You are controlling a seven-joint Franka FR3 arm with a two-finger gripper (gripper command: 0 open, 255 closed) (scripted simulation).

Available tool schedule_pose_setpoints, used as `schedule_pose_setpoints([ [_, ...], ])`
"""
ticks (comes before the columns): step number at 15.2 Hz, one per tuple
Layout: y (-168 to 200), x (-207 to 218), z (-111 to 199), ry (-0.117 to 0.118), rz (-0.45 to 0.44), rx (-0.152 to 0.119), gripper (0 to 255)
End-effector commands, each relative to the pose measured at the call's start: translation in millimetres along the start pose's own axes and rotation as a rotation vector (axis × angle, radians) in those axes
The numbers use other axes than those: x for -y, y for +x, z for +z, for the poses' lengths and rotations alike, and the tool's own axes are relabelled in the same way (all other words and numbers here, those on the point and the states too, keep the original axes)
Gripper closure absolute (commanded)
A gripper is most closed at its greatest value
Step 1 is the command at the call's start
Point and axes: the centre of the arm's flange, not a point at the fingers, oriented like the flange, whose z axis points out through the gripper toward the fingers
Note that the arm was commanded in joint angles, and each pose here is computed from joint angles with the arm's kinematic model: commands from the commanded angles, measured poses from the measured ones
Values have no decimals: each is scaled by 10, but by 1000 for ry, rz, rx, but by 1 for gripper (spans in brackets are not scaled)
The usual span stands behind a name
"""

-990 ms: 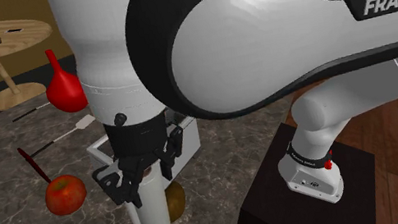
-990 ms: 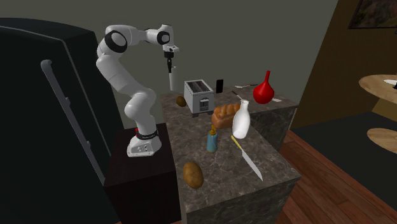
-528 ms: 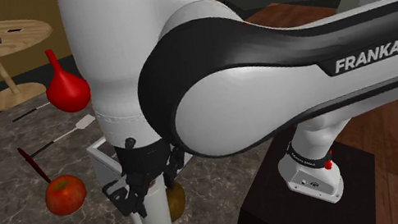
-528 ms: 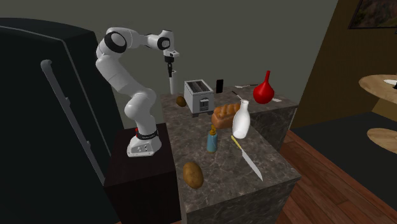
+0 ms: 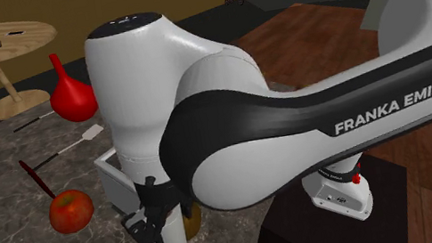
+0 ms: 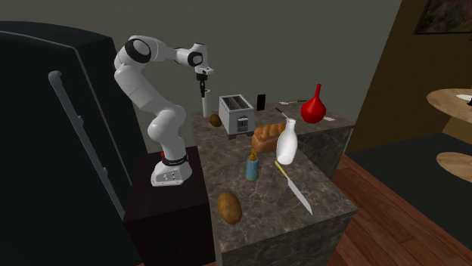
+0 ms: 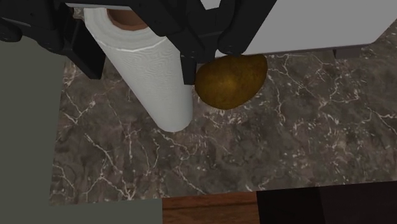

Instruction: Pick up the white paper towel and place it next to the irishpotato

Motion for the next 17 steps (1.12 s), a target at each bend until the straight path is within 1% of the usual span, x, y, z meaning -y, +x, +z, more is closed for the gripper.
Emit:
schedule_pose_setpoints([
  [1, -2, 4, 106, 0, 0, 0, 255],
  [5, 4, -7, 309, 0, 0, 0, 255],
  [12, 4, -7, 309, 0, 0, 0, 255],
  [13, 4, -7, 309, 0, 0, 0, 0],
  [17, 4, -7, 309, 0, 0, 0, 0],
])
